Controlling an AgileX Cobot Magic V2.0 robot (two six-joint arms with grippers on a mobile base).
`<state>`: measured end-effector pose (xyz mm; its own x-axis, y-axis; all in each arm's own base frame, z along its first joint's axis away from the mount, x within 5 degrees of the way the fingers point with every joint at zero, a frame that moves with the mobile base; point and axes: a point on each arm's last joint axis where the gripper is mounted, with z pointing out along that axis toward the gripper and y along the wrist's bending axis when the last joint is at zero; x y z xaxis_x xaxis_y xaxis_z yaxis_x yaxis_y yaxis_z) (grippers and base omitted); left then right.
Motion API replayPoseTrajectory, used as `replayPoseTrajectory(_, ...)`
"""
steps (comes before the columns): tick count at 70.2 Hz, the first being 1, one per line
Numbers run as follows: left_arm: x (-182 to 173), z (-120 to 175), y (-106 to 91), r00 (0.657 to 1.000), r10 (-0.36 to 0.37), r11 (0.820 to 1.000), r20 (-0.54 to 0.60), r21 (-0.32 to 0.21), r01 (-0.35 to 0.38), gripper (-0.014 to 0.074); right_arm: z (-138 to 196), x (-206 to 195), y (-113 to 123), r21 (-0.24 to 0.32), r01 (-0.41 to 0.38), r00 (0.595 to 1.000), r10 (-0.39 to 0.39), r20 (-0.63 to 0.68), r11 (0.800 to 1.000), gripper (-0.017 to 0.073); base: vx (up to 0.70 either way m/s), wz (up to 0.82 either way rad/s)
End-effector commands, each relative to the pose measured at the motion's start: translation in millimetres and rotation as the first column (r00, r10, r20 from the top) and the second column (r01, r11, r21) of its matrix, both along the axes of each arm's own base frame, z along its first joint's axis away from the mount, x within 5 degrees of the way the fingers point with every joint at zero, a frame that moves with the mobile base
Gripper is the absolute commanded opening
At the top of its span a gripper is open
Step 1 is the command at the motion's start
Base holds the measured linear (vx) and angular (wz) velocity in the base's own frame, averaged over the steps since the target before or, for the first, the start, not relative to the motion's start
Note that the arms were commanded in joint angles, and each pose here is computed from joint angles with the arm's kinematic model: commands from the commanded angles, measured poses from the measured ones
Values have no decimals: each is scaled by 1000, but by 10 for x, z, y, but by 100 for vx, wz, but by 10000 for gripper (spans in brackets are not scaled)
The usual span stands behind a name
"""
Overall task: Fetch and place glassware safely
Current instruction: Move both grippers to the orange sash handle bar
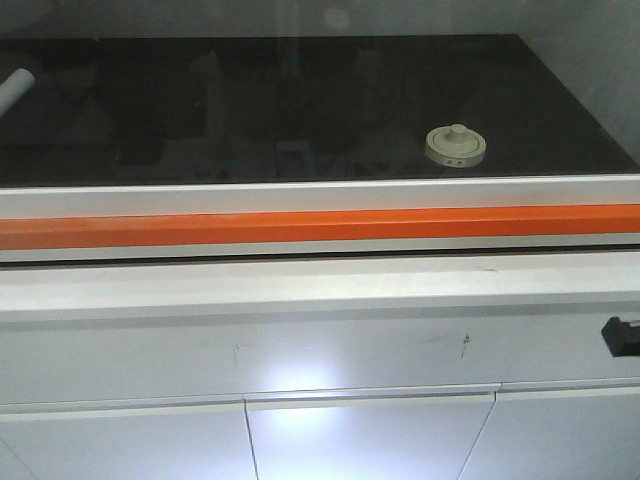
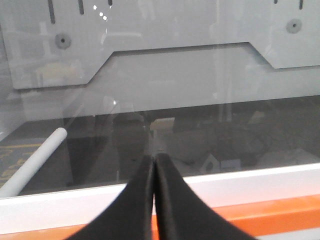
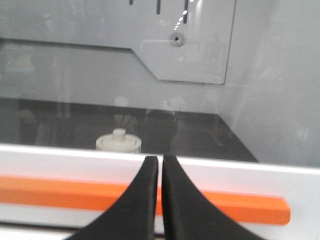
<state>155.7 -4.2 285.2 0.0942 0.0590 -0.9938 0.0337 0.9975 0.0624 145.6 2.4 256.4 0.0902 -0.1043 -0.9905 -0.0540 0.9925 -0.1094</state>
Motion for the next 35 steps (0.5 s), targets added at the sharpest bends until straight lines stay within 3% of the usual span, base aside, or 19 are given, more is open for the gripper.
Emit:
replayPoseTrajectory(1, -63, 43, -23, 987, -22, 1000, 161, 3, 22, -7, 6, -4, 24, -5, -28, 996, 28, 81, 1000, -1, 0, 0)
replayPoseTrajectory(18, -134, -322, 44, 997, 41, 995, 72, -98, -34, -7, -171, 134, 31, 12, -48, 999, 47, 25, 999, -1, 0, 0)
replayPoseTrajectory(27, -82, -376, 54, 997, 59, 997, 46, -49, -56, -7, -273, 253, 37, 30, -64, 998, 64, 9, 998, -1, 0, 0)
replayPoseTrajectory(35, -25, -406, 56, 997, 61, 997, 49, -46, -59, -7, -367, 354, 44, 43, -80, 997, 80, 9, 996, -1, 0, 0)
